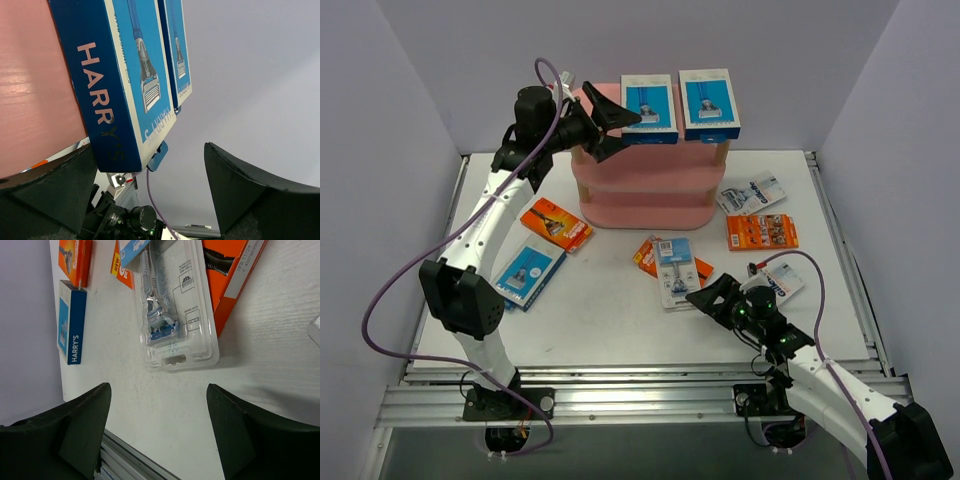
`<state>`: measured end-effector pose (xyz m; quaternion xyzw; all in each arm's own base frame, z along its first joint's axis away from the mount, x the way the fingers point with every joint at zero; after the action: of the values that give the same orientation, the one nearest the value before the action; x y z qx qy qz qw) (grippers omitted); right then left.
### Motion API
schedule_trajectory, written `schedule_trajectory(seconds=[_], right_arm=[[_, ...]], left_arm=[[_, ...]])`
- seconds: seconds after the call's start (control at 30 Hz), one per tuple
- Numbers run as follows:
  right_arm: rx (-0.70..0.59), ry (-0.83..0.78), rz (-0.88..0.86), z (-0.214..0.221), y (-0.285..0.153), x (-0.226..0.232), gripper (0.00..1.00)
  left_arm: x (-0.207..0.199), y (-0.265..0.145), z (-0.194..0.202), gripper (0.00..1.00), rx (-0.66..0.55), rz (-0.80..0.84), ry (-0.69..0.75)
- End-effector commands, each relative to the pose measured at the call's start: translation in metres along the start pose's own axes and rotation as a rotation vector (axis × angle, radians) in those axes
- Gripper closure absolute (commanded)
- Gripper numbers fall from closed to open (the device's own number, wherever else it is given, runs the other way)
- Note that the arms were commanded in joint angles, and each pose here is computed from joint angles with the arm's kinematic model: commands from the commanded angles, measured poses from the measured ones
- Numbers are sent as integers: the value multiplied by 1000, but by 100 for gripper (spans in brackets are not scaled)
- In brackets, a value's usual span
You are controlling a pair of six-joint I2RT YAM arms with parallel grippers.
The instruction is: Place and organize the shaving razors onto the shelf
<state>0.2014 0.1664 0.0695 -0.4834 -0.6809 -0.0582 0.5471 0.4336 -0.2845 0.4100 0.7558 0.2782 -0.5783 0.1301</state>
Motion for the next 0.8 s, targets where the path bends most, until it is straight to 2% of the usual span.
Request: schedule_trajectory(seconds=[0.0,0.5,0.77], right_arm=[[-9,-11,-24,-2,0,2,27],[-8,-6,-20,0,1,-3,27],[-7,-6,-13,1,1,-6,27]], left_arm=[[57,0,16,6,64,-185,-125],[66,-4,18,6,74,-240,-75],[48,-6,15,6,62,-167,-36]])
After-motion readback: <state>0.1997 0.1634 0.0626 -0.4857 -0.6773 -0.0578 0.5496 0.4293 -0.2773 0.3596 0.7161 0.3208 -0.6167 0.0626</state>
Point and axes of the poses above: each gripper's point midway between its finger pads, its own y axis out along the fingers, its own x axis along the line the jaws close on, z = x × y, the point moved 1 cm from there along -y, back along the fingers, and after that the axes turned 1 degree about y, right-handed, at the moved point
